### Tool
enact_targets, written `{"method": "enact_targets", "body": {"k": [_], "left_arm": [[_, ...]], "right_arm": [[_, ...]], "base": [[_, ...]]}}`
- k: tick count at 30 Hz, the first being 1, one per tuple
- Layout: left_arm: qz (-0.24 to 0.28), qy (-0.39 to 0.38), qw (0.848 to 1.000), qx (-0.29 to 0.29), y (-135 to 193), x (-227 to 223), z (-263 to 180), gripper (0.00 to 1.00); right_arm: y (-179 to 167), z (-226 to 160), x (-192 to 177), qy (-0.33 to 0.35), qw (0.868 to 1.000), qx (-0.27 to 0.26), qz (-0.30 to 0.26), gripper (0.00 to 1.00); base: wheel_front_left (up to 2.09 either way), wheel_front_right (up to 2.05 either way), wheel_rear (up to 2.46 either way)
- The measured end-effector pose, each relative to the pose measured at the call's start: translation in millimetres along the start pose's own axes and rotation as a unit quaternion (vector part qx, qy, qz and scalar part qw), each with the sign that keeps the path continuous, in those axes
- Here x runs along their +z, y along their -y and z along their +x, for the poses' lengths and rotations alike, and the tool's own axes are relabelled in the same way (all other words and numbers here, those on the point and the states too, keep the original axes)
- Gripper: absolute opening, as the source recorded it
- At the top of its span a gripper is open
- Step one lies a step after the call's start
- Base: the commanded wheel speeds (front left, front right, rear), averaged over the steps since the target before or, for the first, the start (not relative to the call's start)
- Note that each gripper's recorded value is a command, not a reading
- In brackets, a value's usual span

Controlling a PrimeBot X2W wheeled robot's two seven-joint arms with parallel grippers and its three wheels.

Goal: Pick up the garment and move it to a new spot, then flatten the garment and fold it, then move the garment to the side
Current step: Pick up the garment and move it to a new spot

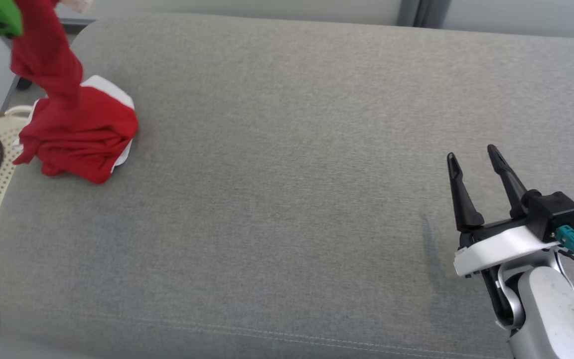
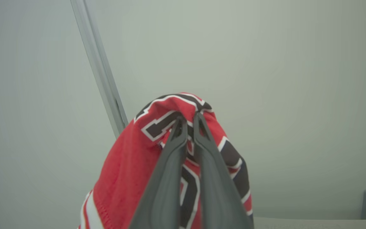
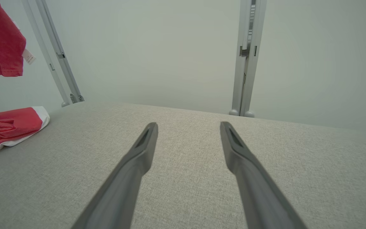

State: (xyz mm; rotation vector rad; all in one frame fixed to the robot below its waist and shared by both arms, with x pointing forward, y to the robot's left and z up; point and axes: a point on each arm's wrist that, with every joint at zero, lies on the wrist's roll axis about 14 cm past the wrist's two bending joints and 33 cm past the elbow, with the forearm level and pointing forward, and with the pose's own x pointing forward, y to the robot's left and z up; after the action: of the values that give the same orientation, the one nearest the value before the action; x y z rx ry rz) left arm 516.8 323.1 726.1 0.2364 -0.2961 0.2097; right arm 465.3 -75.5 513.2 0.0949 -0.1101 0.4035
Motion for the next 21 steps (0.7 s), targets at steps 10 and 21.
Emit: {"method": "enact_targets", "body": {"k": [10,21], "left_arm": [[-0.078,0.025,0.99,-0.116,123,4,-47,0.0],[-0.14,-0.09,0.945,-0.281,279,-54,-129,0.0]], "right_arm": [[17,-31,23,0.022,0.999,-0.042,-0.005,1.0],[63,-82,43,0.039,0.991,-0.13,-0.022,1.0]], "base": [[0.0,0.0,0.0],[0.0,0.0,0.0]]}}
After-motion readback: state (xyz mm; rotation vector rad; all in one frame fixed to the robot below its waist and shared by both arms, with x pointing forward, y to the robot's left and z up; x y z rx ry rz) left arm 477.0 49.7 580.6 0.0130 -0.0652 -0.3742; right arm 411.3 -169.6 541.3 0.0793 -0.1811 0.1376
